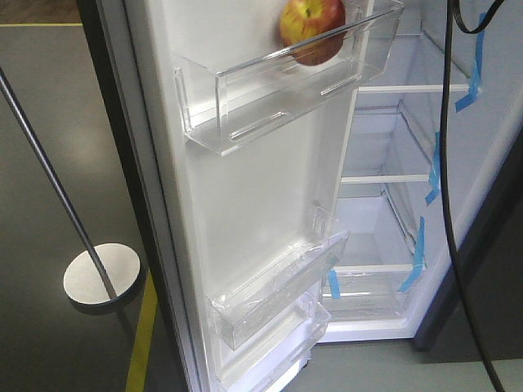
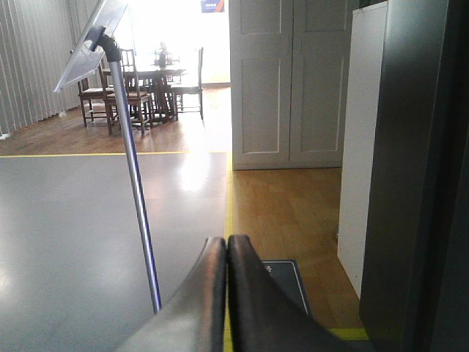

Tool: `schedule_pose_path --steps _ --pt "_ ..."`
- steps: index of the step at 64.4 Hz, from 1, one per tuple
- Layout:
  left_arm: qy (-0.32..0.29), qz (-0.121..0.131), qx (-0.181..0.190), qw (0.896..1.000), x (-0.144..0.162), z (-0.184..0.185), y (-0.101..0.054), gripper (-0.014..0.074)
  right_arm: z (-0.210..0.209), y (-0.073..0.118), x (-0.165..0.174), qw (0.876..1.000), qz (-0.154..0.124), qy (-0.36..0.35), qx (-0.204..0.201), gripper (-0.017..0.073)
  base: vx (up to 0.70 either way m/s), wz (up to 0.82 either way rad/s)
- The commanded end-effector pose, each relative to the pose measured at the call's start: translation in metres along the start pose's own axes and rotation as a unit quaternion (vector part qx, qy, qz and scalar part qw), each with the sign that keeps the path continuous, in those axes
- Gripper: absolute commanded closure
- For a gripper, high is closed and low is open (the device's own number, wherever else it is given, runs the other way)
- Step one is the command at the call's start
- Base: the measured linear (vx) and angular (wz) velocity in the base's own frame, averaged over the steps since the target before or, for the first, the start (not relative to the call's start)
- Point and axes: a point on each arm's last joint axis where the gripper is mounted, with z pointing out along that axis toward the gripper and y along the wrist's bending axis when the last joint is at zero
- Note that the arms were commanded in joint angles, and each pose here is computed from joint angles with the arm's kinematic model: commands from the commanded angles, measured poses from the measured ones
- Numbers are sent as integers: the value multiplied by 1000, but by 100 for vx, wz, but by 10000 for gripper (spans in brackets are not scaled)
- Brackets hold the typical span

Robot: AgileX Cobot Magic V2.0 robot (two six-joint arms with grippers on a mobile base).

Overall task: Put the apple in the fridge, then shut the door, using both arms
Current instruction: 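Lower the apple into the upper door bin and open the right gripper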

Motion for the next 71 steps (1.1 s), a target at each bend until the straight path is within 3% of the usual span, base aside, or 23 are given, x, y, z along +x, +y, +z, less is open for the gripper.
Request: schedule_pose_path --steps 1,12,16,22,30,55,60,71 --pt "-52 -2 5 999 -13 -2 -1 600 -21 18 -31 998 -9 -62 4 -59 0 0" --pt "-52 -2 5 999 -13 -2 -1 600 -32 31 -42 997 0 -80 -14 50 0 0" --pt "-52 -2 5 999 -13 -2 -1 600 -42 39 -49 996 9 -91 -16 136 0 0" --pt "-52 -2 5 999 -13 -2 -1 600 -55 52 -59 995 3 -98 -14 300 0 0" --pt "-52 -2 5 999 -13 -2 -1 600 -74 68 -68 995 -38 -94 -1 575 0 0" --pt "-52 -2 5 999 -13 -2 -1 600 -138 126 -79 993 -104 -36 33 564 0 0" --pt "-52 -2 5 999 -13 -2 -1 600 -146 132 -75 993 -105 -32 38 564 0 0" --pt "-52 -9 5 999 -13 -2 -1 600 -148 130 -37 996 -65 -16 63 564 0 0"
